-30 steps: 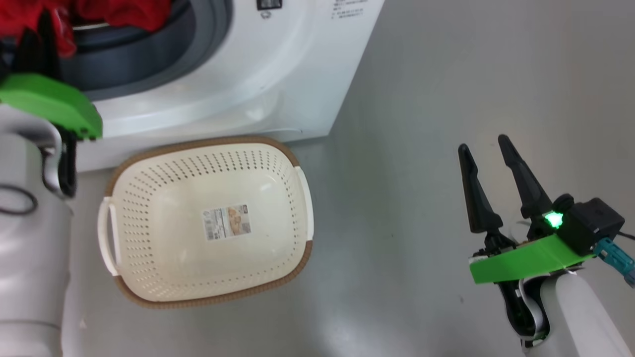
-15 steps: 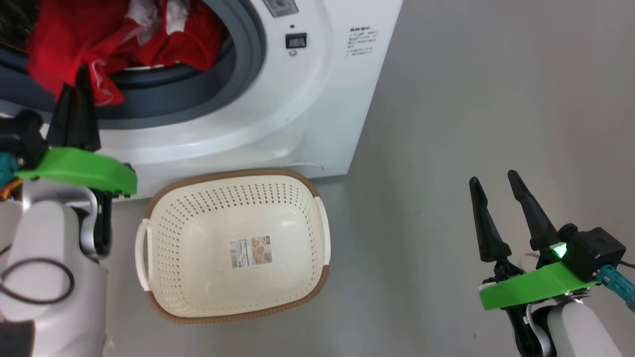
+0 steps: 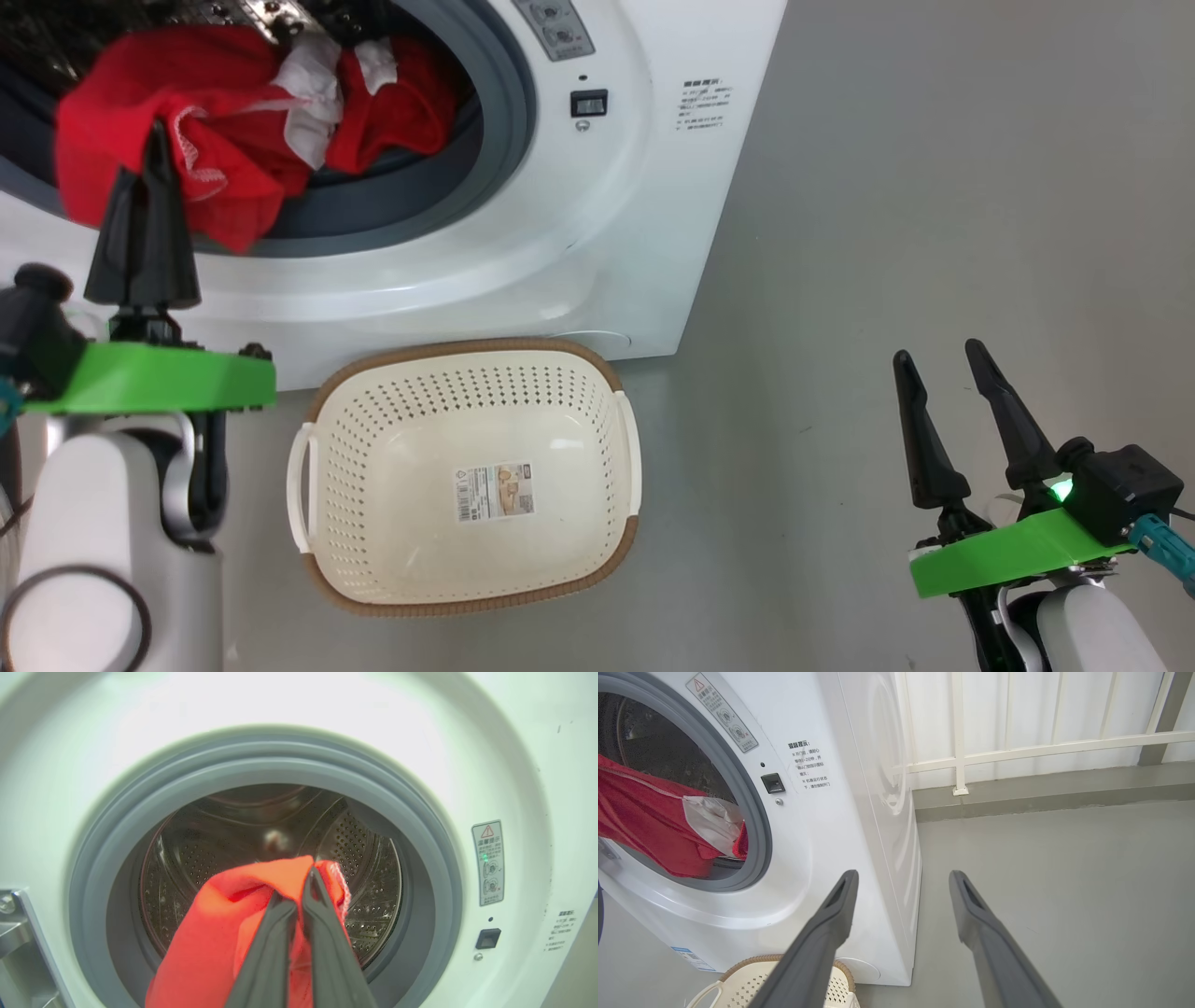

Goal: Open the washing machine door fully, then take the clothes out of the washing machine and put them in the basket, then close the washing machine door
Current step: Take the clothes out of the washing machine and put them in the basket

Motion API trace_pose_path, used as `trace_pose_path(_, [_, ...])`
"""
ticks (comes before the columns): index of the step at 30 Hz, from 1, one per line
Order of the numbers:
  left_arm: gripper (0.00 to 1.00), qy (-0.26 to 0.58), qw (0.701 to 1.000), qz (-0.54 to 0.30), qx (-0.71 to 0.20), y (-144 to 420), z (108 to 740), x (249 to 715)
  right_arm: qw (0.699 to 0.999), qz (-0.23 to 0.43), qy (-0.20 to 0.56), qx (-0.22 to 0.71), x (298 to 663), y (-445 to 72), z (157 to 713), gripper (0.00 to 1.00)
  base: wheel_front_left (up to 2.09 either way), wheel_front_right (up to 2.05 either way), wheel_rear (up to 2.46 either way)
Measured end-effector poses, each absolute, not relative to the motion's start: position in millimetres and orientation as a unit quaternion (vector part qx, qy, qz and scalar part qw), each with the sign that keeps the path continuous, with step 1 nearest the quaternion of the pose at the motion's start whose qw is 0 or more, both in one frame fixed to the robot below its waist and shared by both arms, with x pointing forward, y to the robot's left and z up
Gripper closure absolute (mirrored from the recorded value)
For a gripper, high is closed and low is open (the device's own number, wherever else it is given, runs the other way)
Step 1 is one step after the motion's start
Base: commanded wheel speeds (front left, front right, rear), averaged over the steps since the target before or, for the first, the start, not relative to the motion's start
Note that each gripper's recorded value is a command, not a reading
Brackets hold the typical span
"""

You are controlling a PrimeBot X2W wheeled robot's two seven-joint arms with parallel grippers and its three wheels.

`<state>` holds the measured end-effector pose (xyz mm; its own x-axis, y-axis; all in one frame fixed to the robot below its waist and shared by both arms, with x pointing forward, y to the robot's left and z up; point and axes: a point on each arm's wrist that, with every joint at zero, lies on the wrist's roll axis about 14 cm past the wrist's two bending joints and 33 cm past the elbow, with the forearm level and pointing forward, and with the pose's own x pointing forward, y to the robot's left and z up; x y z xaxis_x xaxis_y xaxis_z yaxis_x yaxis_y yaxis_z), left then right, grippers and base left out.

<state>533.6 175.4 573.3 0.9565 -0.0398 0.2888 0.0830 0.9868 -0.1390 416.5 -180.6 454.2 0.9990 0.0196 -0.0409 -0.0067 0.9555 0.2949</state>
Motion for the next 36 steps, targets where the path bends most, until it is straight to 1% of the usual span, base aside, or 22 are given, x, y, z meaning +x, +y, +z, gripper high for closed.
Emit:
trace_pose_path(7, [1.00,-0.191,0.978,-0.034,-0.078,174,597,515,0.988,0.009,0.024,0.149,418,-179,452,0.00,0.00,0.00,0.00])
trace_pose_path(12, [1.00,-0.188,0.978,-0.043,-0.078,168,591,504,0.988,0.010,0.028,0.150,419,-178,449,0.00,0.00,0.00,0.00])
trace_pose_path(25, [1.00,-0.069,0.992,-0.059,-0.089,151,506,502,0.988,0.010,0.045,0.150,423,-176,435,0.00,0.00,0.00,0.00])
trace_pose_path(36, [1.00,0.060,0.991,-0.075,-0.096,132,414,496,0.987,0.006,0.059,0.149,434,-177,420,0.00,0.00,0.00,0.00])
